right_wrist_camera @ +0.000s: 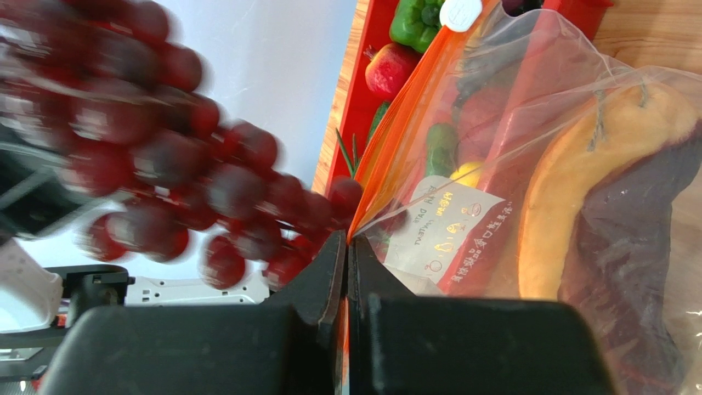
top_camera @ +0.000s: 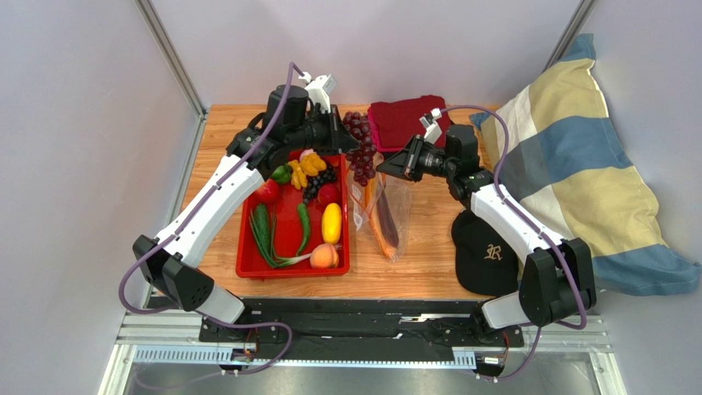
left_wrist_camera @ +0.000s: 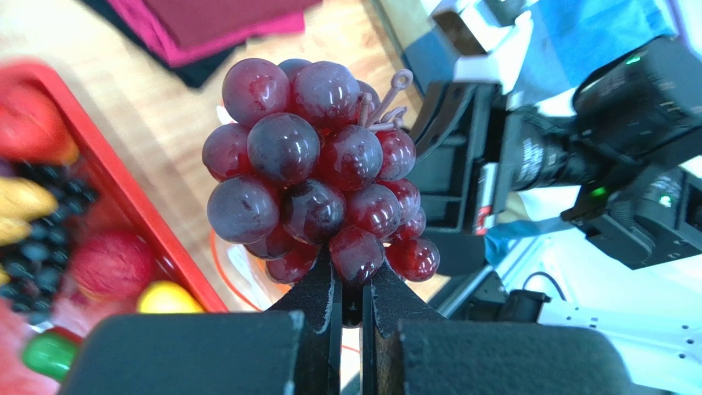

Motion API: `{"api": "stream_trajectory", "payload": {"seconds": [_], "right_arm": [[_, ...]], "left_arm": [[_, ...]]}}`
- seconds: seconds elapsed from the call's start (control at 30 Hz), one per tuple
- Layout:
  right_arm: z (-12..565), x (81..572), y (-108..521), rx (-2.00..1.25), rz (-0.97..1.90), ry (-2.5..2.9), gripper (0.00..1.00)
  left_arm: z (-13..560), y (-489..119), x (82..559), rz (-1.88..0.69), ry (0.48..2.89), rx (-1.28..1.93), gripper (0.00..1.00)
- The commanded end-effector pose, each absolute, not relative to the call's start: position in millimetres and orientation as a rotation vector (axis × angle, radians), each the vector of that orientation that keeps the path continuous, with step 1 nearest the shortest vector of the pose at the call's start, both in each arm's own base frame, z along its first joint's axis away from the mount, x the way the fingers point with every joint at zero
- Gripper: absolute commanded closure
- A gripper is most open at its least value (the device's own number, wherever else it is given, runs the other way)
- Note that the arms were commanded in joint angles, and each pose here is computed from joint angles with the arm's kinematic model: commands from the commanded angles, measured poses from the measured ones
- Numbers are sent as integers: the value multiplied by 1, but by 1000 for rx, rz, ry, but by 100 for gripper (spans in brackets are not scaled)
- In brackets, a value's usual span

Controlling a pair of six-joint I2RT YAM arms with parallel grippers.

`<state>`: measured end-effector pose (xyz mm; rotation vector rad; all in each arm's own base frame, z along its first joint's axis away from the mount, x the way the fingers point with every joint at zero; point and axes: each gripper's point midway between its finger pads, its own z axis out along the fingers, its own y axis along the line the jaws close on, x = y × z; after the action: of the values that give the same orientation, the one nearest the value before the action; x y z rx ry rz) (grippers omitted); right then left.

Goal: Place the food in the zip-top bag and seal the zipper
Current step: Place the fake fruit in the zipper food storage bag.

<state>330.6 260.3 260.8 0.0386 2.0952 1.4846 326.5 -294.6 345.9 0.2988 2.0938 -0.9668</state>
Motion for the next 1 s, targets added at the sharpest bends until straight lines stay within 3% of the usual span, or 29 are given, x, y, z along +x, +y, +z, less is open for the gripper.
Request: {"api": "stream_trajectory", "payload": {"seconds": [0.0,0.17,0.43,0.47,0.57,0.67,0.73,0.77,0.9,0.97], "right_arm": [[289,329,257,6,1541,1989,100],[299,328,258,-1,1576,1951,100],[316,325,262,12,1674,1891,100],[318,324,262,13,1686,1890,100],[329,319,263,0,1726,1861,100],[338,312,263,4,1768,1845,100],[342,309,261,-1,1773,1841,100],[343,307,260,0,1775,1843,100],[336,308,259,29,1770,1858,100],[332,313,259,58,1764,1861,100]], "left_arm": [[303,-307,321,-1045,2229,200,100],[271,-316,313,-1087,2335,175,100],[234,-344,280,-1111,2487,408,99],[232,-345,278,-1106,2492,417,95],[245,-343,281,-1083,2443,443,69],[268,-328,287,-990,2368,511,37],[289,-309,284,-954,2317,512,25],[295,-303,282,-941,2286,539,21],[335,-268,262,-876,2152,599,21],[328,-247,263,-781,2170,547,17]]}}
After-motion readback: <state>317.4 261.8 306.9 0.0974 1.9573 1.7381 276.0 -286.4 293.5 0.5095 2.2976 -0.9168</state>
